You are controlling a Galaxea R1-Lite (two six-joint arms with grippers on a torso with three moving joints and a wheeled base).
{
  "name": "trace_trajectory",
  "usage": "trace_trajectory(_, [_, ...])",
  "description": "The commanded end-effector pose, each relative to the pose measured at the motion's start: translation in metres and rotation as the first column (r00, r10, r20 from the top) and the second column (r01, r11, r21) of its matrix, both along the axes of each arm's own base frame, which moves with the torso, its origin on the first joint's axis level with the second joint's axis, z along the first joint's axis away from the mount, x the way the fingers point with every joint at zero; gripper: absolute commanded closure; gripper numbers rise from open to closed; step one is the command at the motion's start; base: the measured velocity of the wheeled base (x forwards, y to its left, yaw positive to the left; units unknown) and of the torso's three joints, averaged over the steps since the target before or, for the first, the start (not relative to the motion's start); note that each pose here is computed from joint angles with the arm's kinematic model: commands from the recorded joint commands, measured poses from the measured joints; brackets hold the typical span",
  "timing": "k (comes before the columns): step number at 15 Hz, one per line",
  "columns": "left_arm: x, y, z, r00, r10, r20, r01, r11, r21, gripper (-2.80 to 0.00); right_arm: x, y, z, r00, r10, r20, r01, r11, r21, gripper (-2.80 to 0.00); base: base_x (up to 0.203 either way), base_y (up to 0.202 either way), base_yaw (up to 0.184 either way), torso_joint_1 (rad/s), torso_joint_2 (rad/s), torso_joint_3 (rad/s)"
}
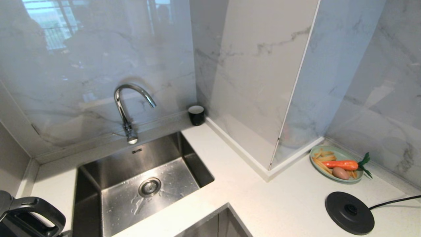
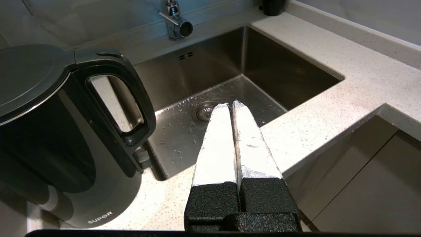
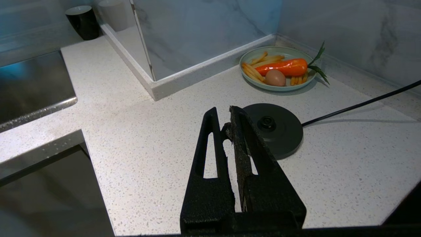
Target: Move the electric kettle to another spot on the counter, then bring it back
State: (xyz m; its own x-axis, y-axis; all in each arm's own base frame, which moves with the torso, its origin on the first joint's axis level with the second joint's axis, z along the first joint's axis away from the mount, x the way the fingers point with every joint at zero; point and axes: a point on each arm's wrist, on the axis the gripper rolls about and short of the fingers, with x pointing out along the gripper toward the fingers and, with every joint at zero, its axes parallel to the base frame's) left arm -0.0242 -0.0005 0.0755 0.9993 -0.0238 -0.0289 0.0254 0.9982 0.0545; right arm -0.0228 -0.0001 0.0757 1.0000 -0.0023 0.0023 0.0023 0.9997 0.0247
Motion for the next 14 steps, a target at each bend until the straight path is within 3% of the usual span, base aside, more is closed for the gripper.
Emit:
trace_trajectory(1, [-0.0001,0.0,0.0001,1.0,0.0,0.001,0.0,1.0,-0.007,0.0,0.0,0.0,0.0001,1.0,0.001,0.001,-0.001,1.0,0.0,0.0,0.0,0.0,0.0,0.0,0.0,0.0])
trace_trajectory(5, [-0.0001,0.0,0.0001,1.0,0.001,0.001,-0.001,1.0,-0.019,0.0,0.0,0.0,0.0001,1.0,0.001,0.001,-0.001,1.0,-0.003,0.0,0.0,0.0,0.0,0.0,0.0,0.0])
trace_trajectory(7, [-0.0001,0.0005,0.0006,1.0,0.019,0.0,-0.019,0.998,-0.053,0.0,0.0,0.0,0.0001,1.0,0.001,0.001,-0.001,1.0,-0.003,0.0,0.0,0.0,0.0,0.0,0.0,0.0])
trace_trajectory(14, [-0.0001,0.0005,0.0006,1.0,0.019,0.0,-0.019,0.998,-0.053,0.0,-0.0001,0.0,0.0002,1.0,-0.001,-0.005,0.001,1.0,0.003,0.0,0.0,0.0,0.0,0.0,0.0,0.0])
